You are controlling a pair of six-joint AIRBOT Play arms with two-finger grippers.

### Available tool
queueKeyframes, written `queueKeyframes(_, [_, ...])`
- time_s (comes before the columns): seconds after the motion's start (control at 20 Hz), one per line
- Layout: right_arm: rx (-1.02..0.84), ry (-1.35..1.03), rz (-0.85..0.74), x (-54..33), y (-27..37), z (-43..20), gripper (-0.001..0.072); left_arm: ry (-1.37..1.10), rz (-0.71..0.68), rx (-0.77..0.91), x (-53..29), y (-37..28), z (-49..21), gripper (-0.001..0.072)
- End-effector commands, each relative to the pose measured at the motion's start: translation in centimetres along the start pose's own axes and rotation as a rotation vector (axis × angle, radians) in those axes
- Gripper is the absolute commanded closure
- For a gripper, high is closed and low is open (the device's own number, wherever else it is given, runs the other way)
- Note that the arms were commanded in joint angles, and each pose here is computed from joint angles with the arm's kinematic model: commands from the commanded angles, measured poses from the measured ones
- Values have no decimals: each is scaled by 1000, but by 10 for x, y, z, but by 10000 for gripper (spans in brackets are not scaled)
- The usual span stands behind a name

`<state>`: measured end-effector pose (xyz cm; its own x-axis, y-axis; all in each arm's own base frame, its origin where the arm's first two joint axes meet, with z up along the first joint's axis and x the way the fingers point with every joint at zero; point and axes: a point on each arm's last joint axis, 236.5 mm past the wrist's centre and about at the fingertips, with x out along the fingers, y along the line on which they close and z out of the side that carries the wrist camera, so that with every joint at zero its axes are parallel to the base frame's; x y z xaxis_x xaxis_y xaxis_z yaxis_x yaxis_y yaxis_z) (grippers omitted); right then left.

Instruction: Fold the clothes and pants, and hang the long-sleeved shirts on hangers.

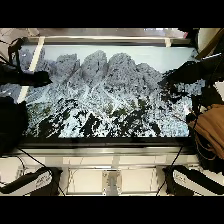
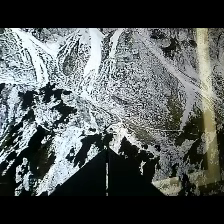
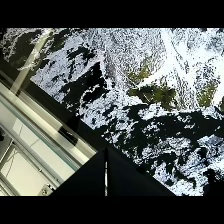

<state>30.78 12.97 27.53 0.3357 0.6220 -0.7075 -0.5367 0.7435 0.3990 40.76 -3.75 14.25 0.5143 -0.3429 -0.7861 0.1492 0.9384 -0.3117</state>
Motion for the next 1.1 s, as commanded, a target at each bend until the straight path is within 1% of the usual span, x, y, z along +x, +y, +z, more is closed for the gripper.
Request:
queueKeyframes(0.0, [-2, 0, 1, 0, 1, 0, 665, 0, 0, 0, 0, 0, 0, 681])
queueKeyframes(0.7, [-13, -15, -6, 0, -1, 3, 665, 1, 11, 4, 4, 5, 1, 681])
queueKeyframes(0.75, [-13, -65, -21, -1, -4, 15, 665, 18, 57, 54, 7, 18, -1, 671])
queueKeyframes(0.8, [-13, -145, -41, -3, -9, 34, 665, 50, 140, 105, 10, 40, -6, 670])
queueKeyframes(0.85, [-12, -213, -58, -6, -13, 50, 665, 105, 270, 121, 8, 75, -15, 645])
queueKeyframes(0.9, [-11, -256, -64, -8, -14, 60, 665, 166, 403, 90, 1, 111, -27, 380])
queueKeyframes(0.95, [-11, -262, -60, -9, -13, 61, 665, 216, 527, 21, -12, 147, -40, 44])
queueKeyframes(1.0, [-12, -268, -63, -9, -14, 63, 665, 248, 615, -60, -26, 178, -54, 11])
queueKeyframes(1.05, [-12, -291, -71, -10, -16, 68, 665, 256, 660, -144, -39, 202, -69, 64])
